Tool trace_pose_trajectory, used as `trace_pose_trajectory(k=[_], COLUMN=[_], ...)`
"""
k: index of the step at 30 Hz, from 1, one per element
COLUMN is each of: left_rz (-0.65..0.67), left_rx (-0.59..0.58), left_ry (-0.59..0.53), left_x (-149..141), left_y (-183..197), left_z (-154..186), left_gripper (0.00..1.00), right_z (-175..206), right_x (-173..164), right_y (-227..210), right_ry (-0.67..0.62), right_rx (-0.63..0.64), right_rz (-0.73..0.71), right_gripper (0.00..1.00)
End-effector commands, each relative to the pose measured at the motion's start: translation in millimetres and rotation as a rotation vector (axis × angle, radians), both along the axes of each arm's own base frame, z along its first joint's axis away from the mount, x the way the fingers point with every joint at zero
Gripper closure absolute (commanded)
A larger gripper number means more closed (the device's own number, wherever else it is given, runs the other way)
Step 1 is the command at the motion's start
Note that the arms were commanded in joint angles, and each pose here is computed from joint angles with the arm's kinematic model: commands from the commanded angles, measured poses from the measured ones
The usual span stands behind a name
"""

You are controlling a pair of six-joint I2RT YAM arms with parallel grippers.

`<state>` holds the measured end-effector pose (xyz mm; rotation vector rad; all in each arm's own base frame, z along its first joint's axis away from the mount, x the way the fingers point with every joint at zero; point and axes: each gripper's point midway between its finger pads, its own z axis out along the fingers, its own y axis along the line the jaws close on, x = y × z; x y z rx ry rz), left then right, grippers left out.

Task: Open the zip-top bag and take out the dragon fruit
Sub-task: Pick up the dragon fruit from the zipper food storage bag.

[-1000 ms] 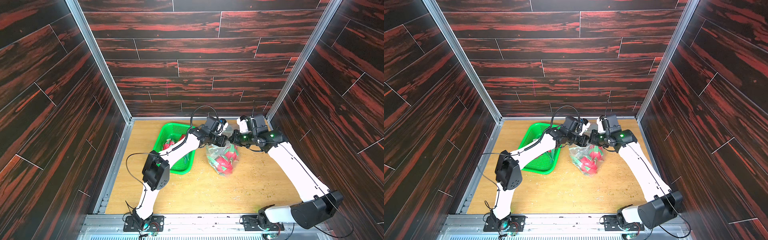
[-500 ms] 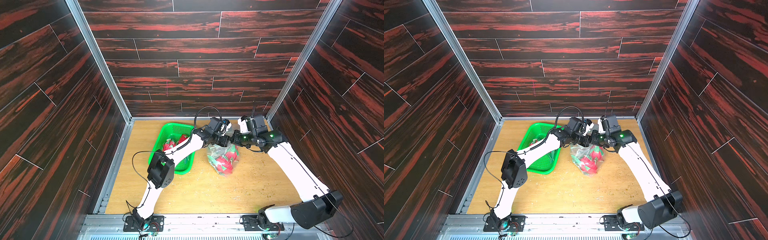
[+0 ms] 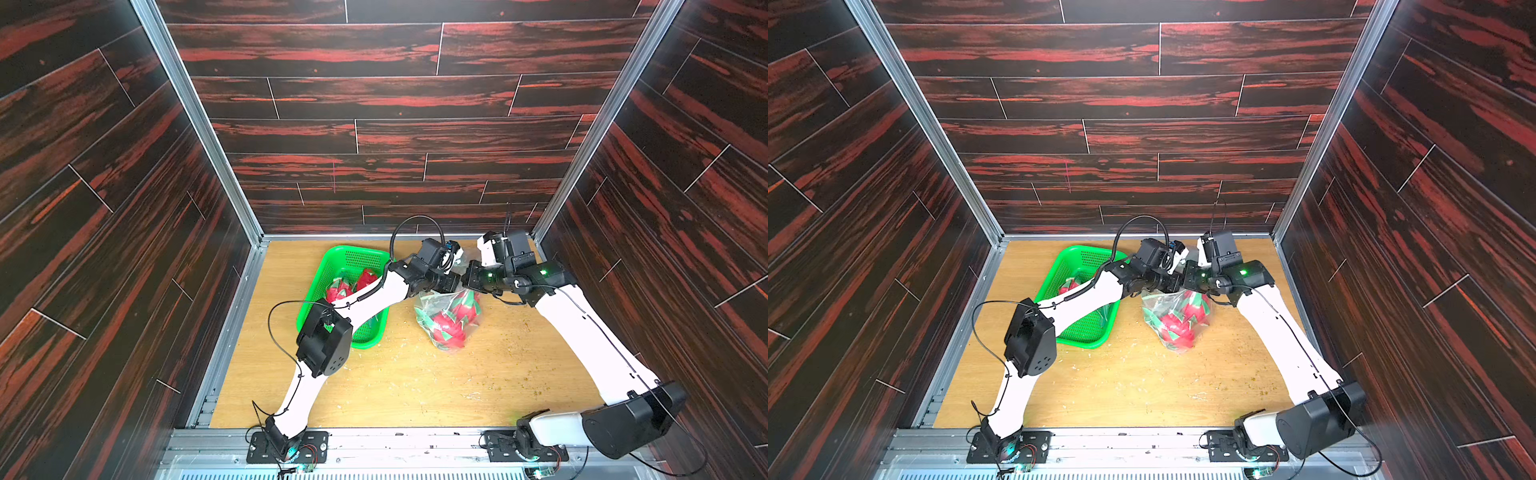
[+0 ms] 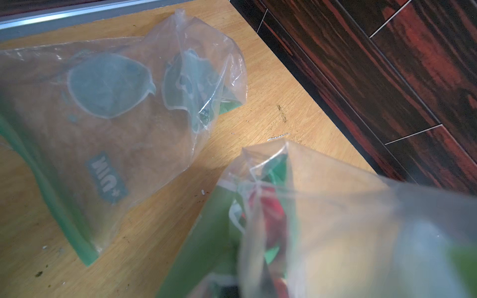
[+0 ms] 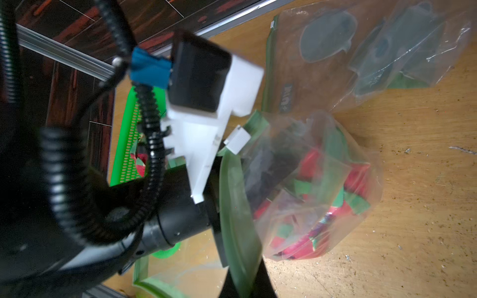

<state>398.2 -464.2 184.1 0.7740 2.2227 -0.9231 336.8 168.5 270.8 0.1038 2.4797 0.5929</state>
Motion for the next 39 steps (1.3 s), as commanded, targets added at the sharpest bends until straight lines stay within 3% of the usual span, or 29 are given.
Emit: trace_pose_trajectory(k=[1, 15, 20, 28, 39], left_rz=[-0.004, 0.111, 0.178, 0.267, -0.027], left_rx=[-0.078, -0.113, -0.08, 0.018, -0.01], left_ry=[-0.089, -0.163, -0.181, -0.187, -0.126], left_x=[-15, -45, -48, -45, -98], left_y=[7, 61, 82, 108, 89], left_z=[65, 151, 166, 157, 138], left_gripper=[1.0, 1.0, 1.0, 1.0, 1.0], right_z=[2, 8, 10, 16, 20], right_x=[-6, -1, -1, -3, 6], right_y=[-8, -25, -32, -43, -36], right_ry=[-0.011, -0.022, -0.026, -0.035, -0.024], right_rx=[-0.026, 0.001, 0.009, 0.021, 0.081], right_rz=[-0.01, -0.065, -0.077, -0.096, -0.076], right_gripper=[1.0, 1.0, 1.0, 1.0, 1.0])
